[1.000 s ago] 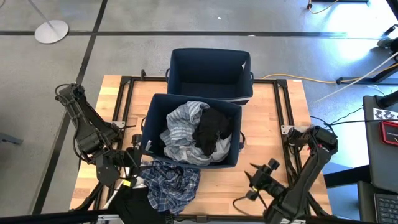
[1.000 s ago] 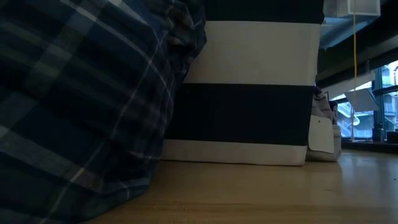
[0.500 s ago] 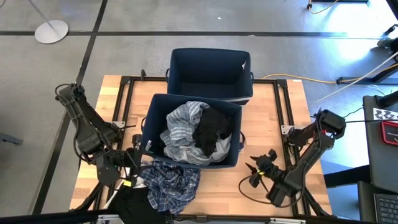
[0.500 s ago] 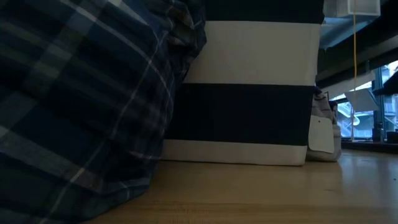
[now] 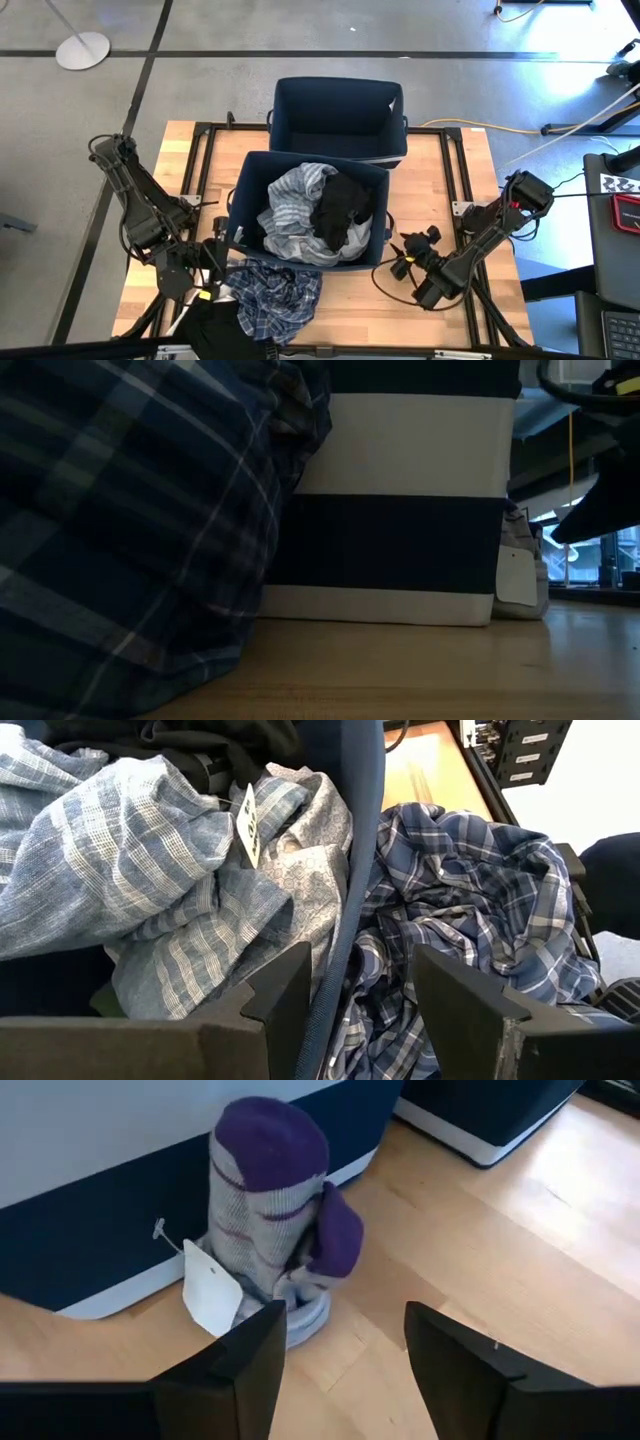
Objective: Sort clothes
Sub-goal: Put the violet socks into the top blue laundry bin, then put the blue polo shirt into the bottom blue laundry bin
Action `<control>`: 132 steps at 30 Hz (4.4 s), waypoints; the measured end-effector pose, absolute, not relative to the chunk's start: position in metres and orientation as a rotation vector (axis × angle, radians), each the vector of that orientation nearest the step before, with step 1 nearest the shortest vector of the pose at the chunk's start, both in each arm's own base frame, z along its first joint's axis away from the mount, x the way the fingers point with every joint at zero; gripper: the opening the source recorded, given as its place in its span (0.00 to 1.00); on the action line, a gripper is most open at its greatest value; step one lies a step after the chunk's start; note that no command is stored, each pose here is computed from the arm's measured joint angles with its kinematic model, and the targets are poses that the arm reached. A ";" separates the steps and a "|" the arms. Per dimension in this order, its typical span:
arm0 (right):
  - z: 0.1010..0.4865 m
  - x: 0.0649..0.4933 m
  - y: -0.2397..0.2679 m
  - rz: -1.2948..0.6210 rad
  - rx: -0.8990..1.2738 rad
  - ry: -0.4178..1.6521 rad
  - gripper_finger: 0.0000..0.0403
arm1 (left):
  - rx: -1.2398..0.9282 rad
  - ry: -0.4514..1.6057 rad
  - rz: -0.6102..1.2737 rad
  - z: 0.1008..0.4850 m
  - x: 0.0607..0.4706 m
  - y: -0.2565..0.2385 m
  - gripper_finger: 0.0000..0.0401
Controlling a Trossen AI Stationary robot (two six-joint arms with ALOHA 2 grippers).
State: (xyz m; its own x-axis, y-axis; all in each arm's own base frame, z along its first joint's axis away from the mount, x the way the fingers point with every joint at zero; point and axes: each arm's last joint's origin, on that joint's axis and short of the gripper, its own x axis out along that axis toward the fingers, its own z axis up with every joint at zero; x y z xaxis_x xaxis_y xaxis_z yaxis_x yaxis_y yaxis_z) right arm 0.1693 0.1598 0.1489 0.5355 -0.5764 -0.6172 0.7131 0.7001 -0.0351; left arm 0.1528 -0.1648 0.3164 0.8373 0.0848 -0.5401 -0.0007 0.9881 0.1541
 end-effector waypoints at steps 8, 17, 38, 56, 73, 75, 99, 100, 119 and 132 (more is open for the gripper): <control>0.148 0.184 0.163 -0.695 0.219 0.654 0.56 | 0.154 0.580 0.043 0.316 0.153 -0.165 0.41; 0.149 0.212 0.138 -0.747 0.154 0.674 0.54 | 0.166 0.582 0.029 0.316 0.153 -0.166 0.41; 0.127 0.232 0.108 -0.651 0.157 0.758 0.11 | 0.176 0.578 0.026 0.315 0.154 -0.166 0.41; 0.231 0.237 0.136 -0.732 -0.030 0.982 0.04 | 0.156 0.575 0.034 0.316 0.154 -0.166 0.41; 0.342 0.243 0.128 -0.819 -0.026 0.784 0.03 | 0.155 0.573 0.034 0.316 0.154 -0.166 0.41; 0.353 0.246 0.123 -0.824 -0.025 0.751 0.03 | 0.155 0.573 0.034 0.316 0.154 -0.166 0.41; 0.393 0.286 -0.004 -1.307 -0.009 0.472 0.04 | 0.175 0.573 0.027 0.317 0.154 -0.166 0.41; 0.392 0.288 -0.010 -1.321 0.022 0.463 0.04 | 0.175 0.572 0.027 0.317 0.154 -0.166 0.41; 0.388 0.306 -0.054 -1.313 0.146 0.531 0.46 | 0.194 0.573 0.022 0.317 0.154 -0.166 0.41; 0.450 0.295 0.029 -0.872 0.110 0.508 0.54 | 0.172 0.567 0.023 0.319 0.152 -0.165 0.41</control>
State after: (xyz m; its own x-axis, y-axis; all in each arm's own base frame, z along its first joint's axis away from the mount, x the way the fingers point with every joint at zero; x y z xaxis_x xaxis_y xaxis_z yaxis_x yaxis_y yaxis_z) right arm 0.2947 0.0292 0.4504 0.5332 -0.7039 -0.4693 0.7550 0.6462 -0.1114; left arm 0.1524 -0.1649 0.3185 0.8436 0.0692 -0.5326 0.0257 0.9853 0.1686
